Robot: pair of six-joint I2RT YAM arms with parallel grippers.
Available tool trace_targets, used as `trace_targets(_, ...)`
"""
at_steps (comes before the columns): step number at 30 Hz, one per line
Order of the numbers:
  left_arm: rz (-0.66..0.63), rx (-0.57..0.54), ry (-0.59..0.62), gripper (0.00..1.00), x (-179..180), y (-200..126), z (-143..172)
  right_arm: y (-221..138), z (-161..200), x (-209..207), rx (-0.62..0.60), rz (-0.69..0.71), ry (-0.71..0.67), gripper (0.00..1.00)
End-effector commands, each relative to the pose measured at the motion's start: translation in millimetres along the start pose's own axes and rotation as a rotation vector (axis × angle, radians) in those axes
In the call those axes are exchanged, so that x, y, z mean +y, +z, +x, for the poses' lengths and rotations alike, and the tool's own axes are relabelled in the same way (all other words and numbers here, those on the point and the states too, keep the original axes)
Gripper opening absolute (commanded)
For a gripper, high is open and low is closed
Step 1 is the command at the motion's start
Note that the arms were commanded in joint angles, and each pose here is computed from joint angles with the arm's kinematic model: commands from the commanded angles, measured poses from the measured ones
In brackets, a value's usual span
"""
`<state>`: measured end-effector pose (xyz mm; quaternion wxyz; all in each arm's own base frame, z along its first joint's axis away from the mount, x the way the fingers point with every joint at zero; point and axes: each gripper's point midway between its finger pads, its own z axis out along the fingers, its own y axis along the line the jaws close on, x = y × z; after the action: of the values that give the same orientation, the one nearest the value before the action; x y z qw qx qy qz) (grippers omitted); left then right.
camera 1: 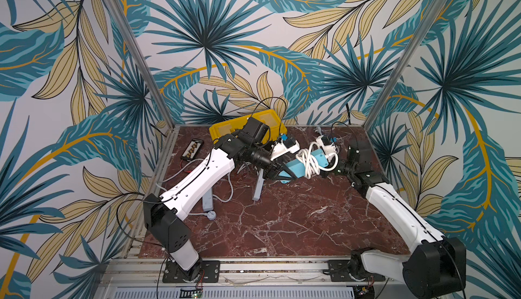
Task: Wrap the cord around the power strip
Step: Wrap the power cord around the power strip, then place the power strip at the center of the board.
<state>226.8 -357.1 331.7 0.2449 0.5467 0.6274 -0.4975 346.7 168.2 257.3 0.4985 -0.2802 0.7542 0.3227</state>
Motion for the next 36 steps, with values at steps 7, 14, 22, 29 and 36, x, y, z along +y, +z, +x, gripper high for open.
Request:
trace_targets(7, -0.312, -0.237, -0.086, 0.00, 71.8, -2.4, -55.2, -3.2, 24.5, 2.9, -0.144, -0.015, 0.389, 0.12)
trace_targets(14, -0.618, -0.228, -0.414, 0.00, 167.0, 19.1, -6.2, -24.4, 59.0, 15.3, -0.110, 0.049, 0.602, 0.10)
trace_targets(22, -0.709, -0.049, -0.633, 0.00, 191.5, 101.2, 98.2, -58.9, 110.9, 10.8, 0.075, 0.315, 0.818, 0.07)
trace_targets(29, -0.632, 0.015, -0.785, 0.00, 181.3, 186.5, 157.7, -88.1, 197.8, -3.1, 0.337, 0.637, 1.029, 0.06)
trace_targets(36, -0.623, 0.041, -0.892, 0.00, 186.3, 215.3, 192.3, -98.2, 234.0, -15.4, 0.421, 0.786, 1.074, 0.16)
